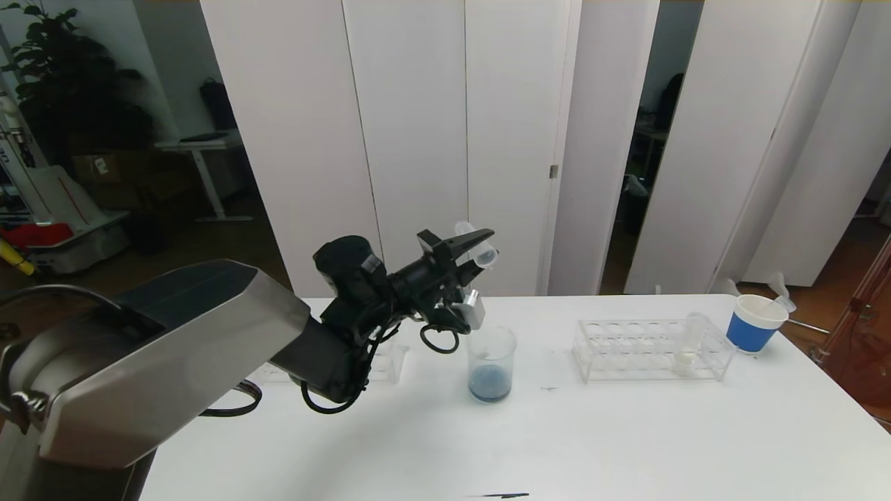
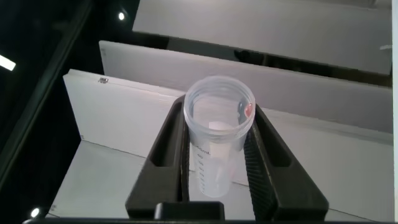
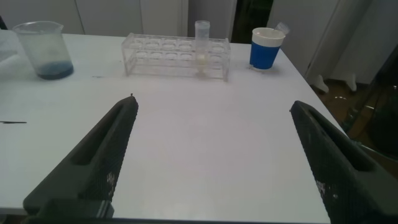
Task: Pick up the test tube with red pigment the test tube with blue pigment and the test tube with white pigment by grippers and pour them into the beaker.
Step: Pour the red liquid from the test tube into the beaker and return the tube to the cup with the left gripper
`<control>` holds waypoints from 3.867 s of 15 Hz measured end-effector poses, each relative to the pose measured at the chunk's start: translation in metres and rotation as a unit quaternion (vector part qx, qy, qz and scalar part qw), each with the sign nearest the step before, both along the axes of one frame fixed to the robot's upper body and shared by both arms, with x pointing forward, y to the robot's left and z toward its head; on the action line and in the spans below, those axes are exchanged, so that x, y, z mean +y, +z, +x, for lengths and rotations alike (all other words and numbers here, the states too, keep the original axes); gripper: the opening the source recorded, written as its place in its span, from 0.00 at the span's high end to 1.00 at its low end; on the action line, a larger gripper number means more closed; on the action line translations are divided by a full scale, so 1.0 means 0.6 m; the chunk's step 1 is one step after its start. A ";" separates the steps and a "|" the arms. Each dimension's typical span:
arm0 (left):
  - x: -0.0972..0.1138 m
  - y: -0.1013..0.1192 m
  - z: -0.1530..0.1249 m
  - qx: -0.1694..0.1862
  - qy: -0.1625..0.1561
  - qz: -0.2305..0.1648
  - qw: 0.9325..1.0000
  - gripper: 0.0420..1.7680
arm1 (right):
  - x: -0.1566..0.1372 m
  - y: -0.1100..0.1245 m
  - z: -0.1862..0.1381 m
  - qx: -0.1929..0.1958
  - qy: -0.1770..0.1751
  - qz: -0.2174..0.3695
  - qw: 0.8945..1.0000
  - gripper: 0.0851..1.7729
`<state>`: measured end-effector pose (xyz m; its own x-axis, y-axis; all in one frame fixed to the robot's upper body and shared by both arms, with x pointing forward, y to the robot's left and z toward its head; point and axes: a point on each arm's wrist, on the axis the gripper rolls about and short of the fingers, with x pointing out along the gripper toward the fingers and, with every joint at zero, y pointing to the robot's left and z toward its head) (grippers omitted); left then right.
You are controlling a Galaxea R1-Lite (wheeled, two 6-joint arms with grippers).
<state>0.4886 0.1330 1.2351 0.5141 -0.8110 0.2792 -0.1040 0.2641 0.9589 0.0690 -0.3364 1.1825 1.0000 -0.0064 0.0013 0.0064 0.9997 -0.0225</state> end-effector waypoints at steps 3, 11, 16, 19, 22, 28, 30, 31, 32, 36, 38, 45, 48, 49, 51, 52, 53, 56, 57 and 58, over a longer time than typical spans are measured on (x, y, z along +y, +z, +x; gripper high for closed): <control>0.006 0.037 -0.023 0.056 0.083 -0.047 0.994 0.68 | 0.000 0.000 0.000 0.000 0.000 0.000 1.000 0.01; -0.007 0.139 -0.131 0.289 0.316 -0.324 0.844 0.68 | 0.000 0.000 0.000 0.000 0.000 0.000 1.000 0.01; 0.001 0.113 -0.168 0.429 0.347 -0.433 0.713 0.68 | 0.000 0.000 0.000 0.000 0.000 0.000 1.000 0.01; 0.017 0.093 -0.192 0.494 0.367 -0.478 0.627 0.68 | 0.000 0.000 0.000 0.000 0.000 0.000 1.000 0.01; 0.038 0.084 -0.207 0.478 0.398 -0.515 0.590 0.68 | 0.000 0.000 0.000 0.000 0.000 0.000 1.000 0.01; 0.126 0.105 -0.186 0.353 0.461 -0.604 0.545 0.68 | 0.000 0.000 0.000 0.000 0.000 0.000 1.000 0.01; 0.173 0.127 -0.168 0.308 0.463 -0.641 0.529 0.68 | 0.000 0.000 0.000 0.000 0.000 0.000 1.000 0.01; 0.198 0.140 -0.158 0.284 0.462 -0.658 0.522 0.68 | 0.000 0.000 0.000 0.000 0.000 0.000 1.000 0.01; 0.223 0.153 -0.149 0.260 0.459 -0.674 0.518 0.68 | 0.000 0.000 0.000 0.000 0.000 0.000 1.000 0.01; 0.314 0.186 -0.099 0.194 0.436 -0.712 0.514 0.68 | 0.000 0.000 0.000 0.000 0.000 0.000 1.000 0.01; 0.345 0.180 -0.072 0.175 0.435 -0.721 0.510 0.68 | 0.000 0.000 0.000 0.000 0.000 0.000 1.000 0.01; 0.435 0.080 0.017 0.163 0.475 -0.699 0.509 0.68 | 0.000 0.000 0.000 0.000 0.000 0.000 1.000 0.01; 0.459 0.039 0.034 0.177 0.489 -0.691 0.503 0.68 | 0.000 0.000 0.000 0.000 0.000 0.000 1.000 0.01; 0.463 0.026 0.036 0.184 0.493 -0.688 0.500 0.68 | 0.000 0.000 0.000 0.000 0.000 0.000 1.000 0.01; 0.470 0.002 0.039 0.196 0.493 -0.694 0.487 0.68 | 0.000 0.000 0.000 0.000 0.000 0.000 1.000 0.01; 0.471 -0.010 0.039 0.203 0.493 -0.697 0.478 0.68 | 0.000 0.000 0.000 0.000 0.000 0.000 1.000 0.01; 0.472 -0.020 0.039 0.211 0.492 -0.699 0.474 0.68 | 0.000 0.000 0.000 0.000 0.000 0.000 1.000 0.01; 0.475 -0.050 0.037 0.236 0.484 -0.708 0.456 0.68 | 0.000 0.000 0.000 0.000 0.000 0.000 1.000 0.01; 0.475 -0.057 0.036 0.249 0.473 -0.713 0.453 0.68 | 0.000 0.000 0.000 0.000 0.000 0.000 1.000 0.01; 0.477 -0.065 0.036 0.259 0.468 -0.716 0.449 0.68 | 0.000 0.000 0.000 0.000 0.000 0.000 1.000 0.01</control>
